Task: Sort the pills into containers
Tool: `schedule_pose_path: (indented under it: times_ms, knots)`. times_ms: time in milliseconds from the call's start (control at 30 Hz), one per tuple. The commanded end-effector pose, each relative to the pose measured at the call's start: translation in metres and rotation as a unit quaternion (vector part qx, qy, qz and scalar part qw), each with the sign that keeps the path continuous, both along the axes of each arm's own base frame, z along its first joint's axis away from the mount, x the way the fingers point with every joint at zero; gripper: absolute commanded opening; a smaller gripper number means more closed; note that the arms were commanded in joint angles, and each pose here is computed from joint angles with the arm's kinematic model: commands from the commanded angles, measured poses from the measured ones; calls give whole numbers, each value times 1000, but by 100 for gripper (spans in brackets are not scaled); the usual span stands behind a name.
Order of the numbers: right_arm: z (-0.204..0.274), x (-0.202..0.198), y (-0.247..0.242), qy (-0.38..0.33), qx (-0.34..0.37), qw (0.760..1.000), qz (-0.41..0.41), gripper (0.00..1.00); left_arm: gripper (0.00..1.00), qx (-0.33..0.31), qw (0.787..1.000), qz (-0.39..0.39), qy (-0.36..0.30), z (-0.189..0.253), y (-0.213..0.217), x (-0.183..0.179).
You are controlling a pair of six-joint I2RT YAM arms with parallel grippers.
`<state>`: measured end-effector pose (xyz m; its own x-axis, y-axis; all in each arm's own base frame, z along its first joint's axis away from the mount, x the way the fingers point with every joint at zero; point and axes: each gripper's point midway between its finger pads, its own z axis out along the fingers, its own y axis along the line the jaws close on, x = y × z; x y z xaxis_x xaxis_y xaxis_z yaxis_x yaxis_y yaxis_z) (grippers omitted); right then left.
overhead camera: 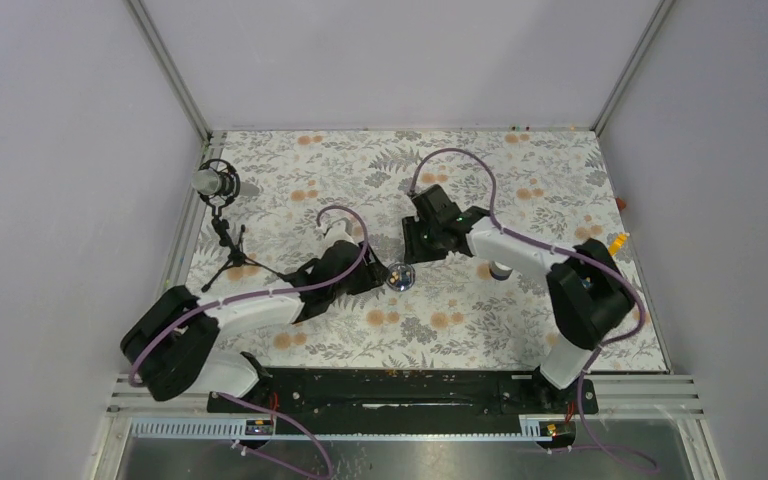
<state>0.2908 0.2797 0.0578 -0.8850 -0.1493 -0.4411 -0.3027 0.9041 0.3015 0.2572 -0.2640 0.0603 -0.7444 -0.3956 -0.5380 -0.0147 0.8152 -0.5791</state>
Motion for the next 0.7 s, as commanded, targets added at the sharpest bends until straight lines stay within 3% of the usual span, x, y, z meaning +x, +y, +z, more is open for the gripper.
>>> schedule_pose_path:
  times_ms: [0, 167, 400, 500, 667]
  knots:
    - [89, 18, -29, -106, -10, 993, -51, 48, 64, 9, 997, 13, -69, 45, 15, 10]
    - [144, 5, -90, -171, -36, 978, -112, 59, 98, 7, 990, -6, -143, 100, 30, 5]
    - [230, -32, -181, -304, -67, 930, -194, 82, 99, 8, 979, 12, -203, 165, 61, -9]
    - [267, -53, -220, -356, -74, 900, -240, 98, 99, 13, 975, 26, -220, 188, 79, -17]
    - [321, -99, -284, -428, -57, 841, -327, 99, 99, 13, 967, 53, -250, 221, 112, -35]
